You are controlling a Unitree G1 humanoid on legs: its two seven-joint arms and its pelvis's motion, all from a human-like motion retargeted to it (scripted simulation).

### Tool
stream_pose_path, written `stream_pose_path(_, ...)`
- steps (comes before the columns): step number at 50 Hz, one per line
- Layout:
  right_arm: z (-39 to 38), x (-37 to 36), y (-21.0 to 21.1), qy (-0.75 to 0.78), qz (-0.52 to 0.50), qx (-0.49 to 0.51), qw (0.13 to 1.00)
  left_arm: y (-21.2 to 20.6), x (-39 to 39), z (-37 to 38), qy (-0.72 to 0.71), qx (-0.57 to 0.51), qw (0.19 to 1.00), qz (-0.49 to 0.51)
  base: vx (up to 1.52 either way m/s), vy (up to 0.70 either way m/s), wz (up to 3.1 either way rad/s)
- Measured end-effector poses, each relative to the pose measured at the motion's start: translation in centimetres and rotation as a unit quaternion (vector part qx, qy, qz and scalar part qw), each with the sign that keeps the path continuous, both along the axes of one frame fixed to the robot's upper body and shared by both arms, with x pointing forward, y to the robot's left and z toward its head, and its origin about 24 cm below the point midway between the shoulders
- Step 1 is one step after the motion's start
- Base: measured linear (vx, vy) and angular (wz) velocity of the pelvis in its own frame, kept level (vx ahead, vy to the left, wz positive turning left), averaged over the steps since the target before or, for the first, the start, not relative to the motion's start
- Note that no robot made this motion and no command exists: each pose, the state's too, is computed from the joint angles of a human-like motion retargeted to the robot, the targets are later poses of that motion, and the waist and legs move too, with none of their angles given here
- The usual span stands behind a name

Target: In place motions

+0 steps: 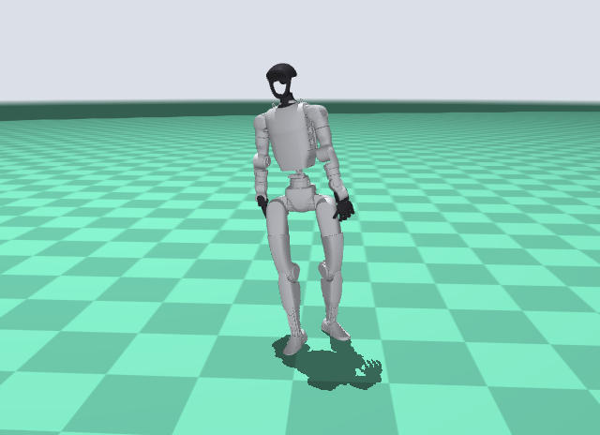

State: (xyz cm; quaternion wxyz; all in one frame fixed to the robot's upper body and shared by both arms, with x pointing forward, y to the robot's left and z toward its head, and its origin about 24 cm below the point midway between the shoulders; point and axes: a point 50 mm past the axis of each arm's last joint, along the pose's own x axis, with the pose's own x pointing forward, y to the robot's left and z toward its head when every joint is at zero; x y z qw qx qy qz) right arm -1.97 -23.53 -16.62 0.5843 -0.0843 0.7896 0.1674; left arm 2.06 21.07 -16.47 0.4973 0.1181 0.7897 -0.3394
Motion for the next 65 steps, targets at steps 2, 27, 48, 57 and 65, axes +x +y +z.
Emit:
stream_pose_path(2, 0.1, -0.2, -0.3, 0.004, 0.021, 0.011, 1.000, -0.3, -0.4, -0.3, -0.027, 0.009, 0.999, 0.019, -0.03, 0.12, 1.91)
stream_pose_path(27, 0.0, -2.5, -0.6, 0.007, 0.144, -0.055, 0.988, -2.9, -6.0, -0.5, -0.004, 0.080, 0.972, 0.219, -0.03, 0.42, 1.61)
stream_pose_path(48, -0.9, 3.6, 1.7, -0.157, 0.023, -0.040, 0.986, -0.4, -1.2, -0.4, -0.066, 0.078, 0.965, 0.242, 0.14, 0.23, 1.64)
stream_pose_path(57, -0.9, 1.8, 1.4, -0.105, 0.021, -0.037, 0.994, -1.3, -0.6, -0.2, -0.035, 0.050, 0.970, 0.234, 0.36, -0.08, 2.11)
stream_pose_path(65, -0.3, -2.8, 1.4, 0.007, -0.033, -0.044, 0.998, -2.4, -1.7, -1.0, -0.082, 0.044, 0.982, 0.167, 0.52, -0.11, 0.86)
